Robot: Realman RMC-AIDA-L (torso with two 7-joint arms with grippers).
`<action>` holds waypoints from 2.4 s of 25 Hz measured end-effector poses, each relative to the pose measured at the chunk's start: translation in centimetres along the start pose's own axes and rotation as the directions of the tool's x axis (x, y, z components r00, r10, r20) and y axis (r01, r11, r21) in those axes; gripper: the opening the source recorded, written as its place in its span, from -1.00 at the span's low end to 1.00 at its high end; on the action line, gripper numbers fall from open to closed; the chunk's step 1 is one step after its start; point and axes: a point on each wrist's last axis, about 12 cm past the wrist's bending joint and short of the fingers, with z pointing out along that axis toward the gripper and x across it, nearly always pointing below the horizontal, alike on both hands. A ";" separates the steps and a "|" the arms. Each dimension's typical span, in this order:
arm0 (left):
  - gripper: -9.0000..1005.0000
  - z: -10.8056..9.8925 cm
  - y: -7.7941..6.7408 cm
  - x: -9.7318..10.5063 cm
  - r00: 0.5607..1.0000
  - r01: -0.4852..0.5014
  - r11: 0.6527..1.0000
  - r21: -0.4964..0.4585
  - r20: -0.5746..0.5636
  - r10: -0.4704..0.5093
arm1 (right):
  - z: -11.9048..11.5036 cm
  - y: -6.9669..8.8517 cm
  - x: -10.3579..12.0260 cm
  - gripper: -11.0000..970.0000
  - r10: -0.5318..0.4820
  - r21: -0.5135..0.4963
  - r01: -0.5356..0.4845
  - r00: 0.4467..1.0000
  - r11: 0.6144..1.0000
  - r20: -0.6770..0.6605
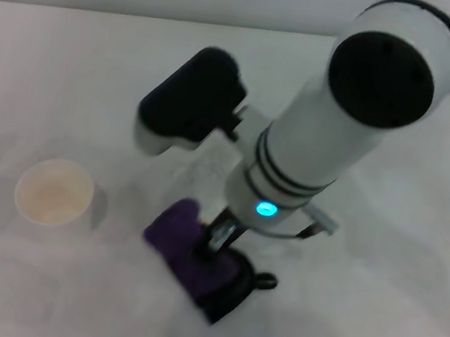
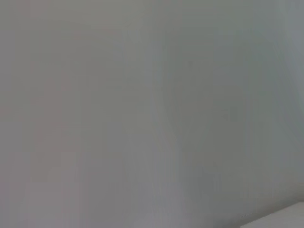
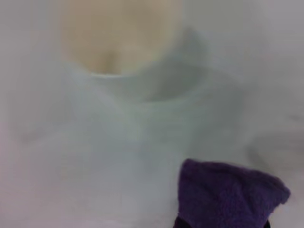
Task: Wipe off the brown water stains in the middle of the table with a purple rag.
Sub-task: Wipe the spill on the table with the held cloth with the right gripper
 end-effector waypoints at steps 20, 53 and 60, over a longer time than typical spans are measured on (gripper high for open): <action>0.66 0.4 0.0 -0.1 1.000 0.002 1.000 0.002 0.005 -0.002 | 0.1 -0.6 0.1 -0.77 0.005 0.006 -0.004 0.999 1.000 -0.041; 0.66 0.0 -0.1 -0.2 1.000 0.010 1.000 0.000 0.023 -0.010 | 0.1 -0.6 -0.9 -0.77 -0.022 0.039 0.024 0.998 0.999 -0.058; 0.66 0.2 -0.2 -0.3 1.000 0.010 1.000 0.007 0.027 -0.010 | 0.8 2.7 -0.7 -0.74 -0.122 -0.111 0.116 0.991 0.987 -0.050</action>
